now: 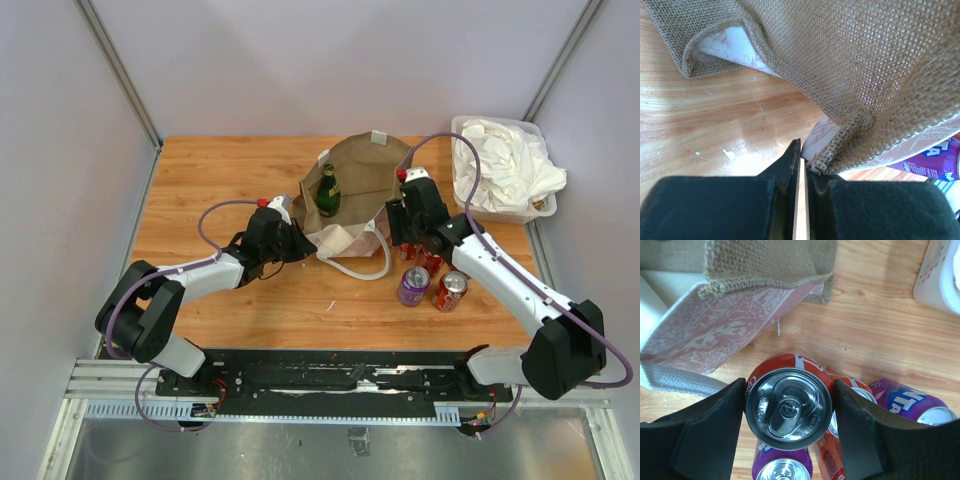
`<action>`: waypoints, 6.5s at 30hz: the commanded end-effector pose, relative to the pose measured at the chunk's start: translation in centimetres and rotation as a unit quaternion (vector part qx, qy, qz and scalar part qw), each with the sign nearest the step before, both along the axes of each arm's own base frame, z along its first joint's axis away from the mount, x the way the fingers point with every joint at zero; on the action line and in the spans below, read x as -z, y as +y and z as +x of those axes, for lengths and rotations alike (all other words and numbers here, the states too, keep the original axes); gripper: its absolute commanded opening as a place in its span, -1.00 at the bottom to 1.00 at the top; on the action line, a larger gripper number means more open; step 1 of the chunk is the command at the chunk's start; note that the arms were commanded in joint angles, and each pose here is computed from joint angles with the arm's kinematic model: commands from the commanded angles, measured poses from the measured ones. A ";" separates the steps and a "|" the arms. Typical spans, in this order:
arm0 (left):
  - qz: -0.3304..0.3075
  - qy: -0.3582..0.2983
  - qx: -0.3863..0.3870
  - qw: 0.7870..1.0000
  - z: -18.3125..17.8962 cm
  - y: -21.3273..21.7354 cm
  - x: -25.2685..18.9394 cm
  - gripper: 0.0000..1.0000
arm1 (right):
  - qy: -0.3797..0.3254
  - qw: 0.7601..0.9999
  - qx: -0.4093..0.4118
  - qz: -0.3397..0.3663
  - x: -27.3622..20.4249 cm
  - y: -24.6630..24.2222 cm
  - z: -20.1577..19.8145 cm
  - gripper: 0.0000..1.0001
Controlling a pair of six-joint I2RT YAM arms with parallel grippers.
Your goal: Take the beverage out of the canvas bag
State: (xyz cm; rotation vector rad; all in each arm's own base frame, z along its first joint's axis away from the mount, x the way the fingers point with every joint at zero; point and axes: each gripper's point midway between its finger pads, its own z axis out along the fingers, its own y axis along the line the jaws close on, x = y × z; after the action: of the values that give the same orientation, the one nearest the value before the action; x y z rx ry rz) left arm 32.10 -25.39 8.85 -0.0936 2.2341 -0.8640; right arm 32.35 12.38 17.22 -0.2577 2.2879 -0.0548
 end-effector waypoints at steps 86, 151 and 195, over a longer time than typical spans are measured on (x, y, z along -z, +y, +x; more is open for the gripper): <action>0.006 0.011 -0.012 1.000 -0.2 0.7 1.1 -0.82 | -0.051 0.998 0.004 0.030 -4.9 1.1 -2.8 0.47; 0.000 0.022 -0.011 1.000 -0.6 0.6 1.9 -0.82 | 0.135 0.990 0.025 -0.032 5.7 -3.0 -12.4 0.75; -0.034 -0.005 -0.010 0.999 0.5 -0.4 -1.8 -0.82 | -0.116 0.980 -0.155 0.051 -3.6 19.7 17.0 0.48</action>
State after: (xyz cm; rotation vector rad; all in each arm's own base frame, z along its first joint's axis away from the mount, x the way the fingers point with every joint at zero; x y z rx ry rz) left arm 31.93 -25.84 9.17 -0.1318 2.2257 -0.9180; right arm 46.76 30.76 18.93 -0.5655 2.0805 0.1254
